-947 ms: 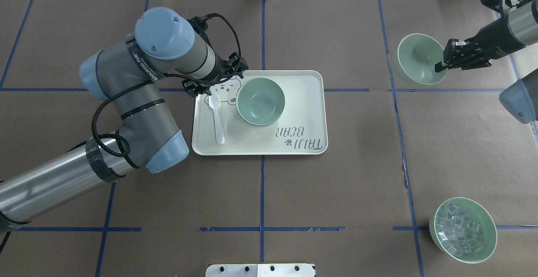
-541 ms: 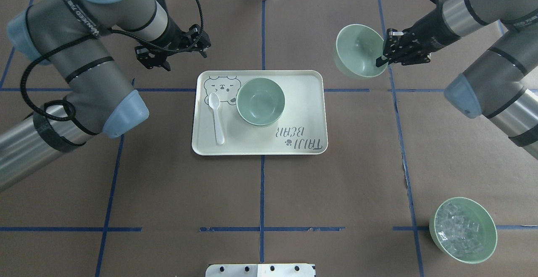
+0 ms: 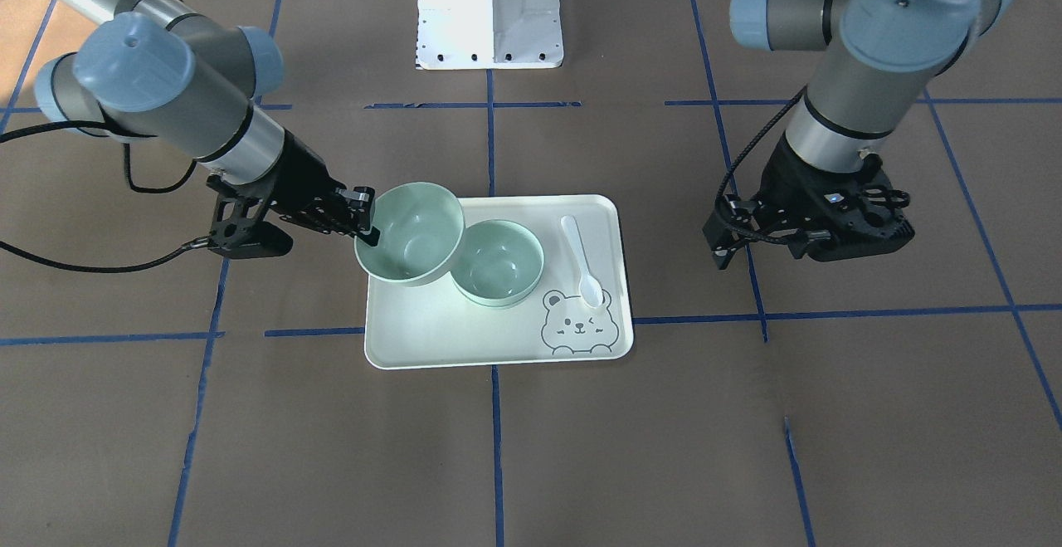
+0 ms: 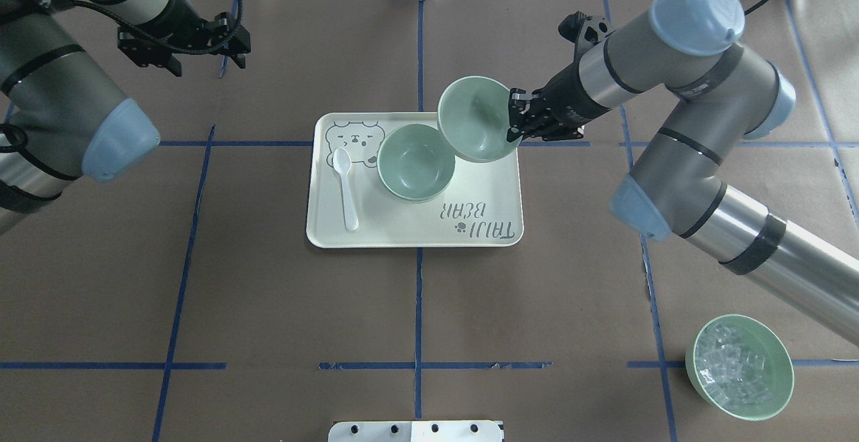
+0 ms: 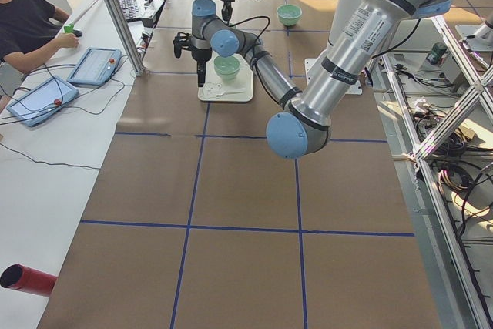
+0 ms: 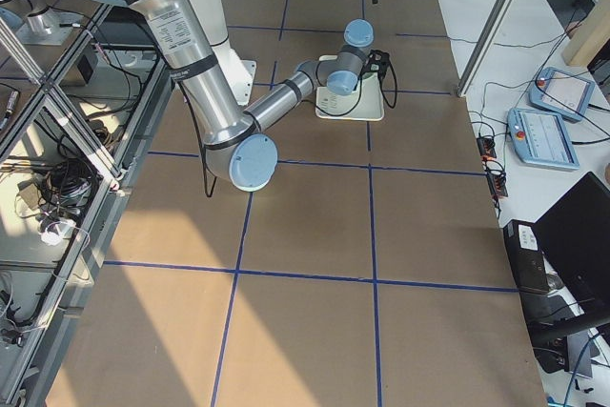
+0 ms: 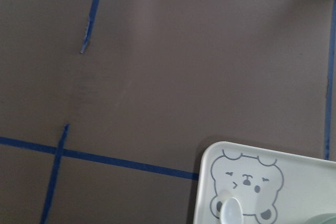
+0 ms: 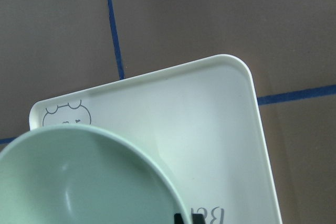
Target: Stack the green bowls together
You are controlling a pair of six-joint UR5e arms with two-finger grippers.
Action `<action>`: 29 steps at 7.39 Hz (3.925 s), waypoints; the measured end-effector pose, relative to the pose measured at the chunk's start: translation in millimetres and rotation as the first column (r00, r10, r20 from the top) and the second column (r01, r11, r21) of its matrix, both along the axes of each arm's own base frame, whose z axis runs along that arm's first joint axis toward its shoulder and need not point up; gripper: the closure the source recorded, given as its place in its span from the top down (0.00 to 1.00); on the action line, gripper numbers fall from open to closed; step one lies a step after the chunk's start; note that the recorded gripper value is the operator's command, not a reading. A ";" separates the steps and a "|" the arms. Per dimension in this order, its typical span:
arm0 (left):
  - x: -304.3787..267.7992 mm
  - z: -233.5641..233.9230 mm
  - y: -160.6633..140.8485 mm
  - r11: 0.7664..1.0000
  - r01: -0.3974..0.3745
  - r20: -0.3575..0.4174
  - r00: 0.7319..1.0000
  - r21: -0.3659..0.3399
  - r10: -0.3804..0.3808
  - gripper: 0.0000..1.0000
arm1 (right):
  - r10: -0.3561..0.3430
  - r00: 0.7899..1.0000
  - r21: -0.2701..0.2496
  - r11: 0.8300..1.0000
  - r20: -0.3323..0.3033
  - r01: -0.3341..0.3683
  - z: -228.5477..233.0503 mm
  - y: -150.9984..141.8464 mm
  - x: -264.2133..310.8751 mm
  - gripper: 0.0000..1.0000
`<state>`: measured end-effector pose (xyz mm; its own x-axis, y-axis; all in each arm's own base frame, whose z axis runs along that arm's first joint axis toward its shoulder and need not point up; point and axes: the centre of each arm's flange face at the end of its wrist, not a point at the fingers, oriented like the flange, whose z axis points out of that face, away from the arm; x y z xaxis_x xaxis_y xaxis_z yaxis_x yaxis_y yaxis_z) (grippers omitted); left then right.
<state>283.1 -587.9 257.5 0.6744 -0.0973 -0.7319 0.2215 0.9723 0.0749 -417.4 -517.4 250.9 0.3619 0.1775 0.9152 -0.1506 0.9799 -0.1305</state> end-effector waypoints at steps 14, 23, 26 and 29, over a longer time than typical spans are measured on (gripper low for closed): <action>-101.7 72.7 -23.9 0.992 -0.076 0.132 0.989 0.101 0.062 1.00 | 0.031 0.990 -0.033 0.999 -0.139 -0.036 -37.7 -3.9 -74.6 1.00; -283.8 239.8 18.9 0.942 -0.315 0.139 0.944 0.117 0.299 1.00 | -0.129 0.926 0.237 0.946 -0.354 0.223 204.8 -36.8 277.2 1.00; -323.3 308.0 53.4 0.936 -0.343 0.134 0.934 0.071 0.332 1.00 | -0.185 0.882 0.276 0.905 -0.433 0.325 312.5 1.1 379.7 1.00; -334.9 355.9 85.9 0.942 -0.336 0.080 0.939 0.002 0.335 1.00 | -0.207 0.880 0.248 0.909 -0.428 0.335 355.4 27.8 439.9 1.00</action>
<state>-51.8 -502.0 613.5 0.7204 0.1549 -0.6760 -0.1243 0.9878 0.0939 22.5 -489.6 606.3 0.6869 -0.2441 0.6846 0.1514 0.9693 0.1937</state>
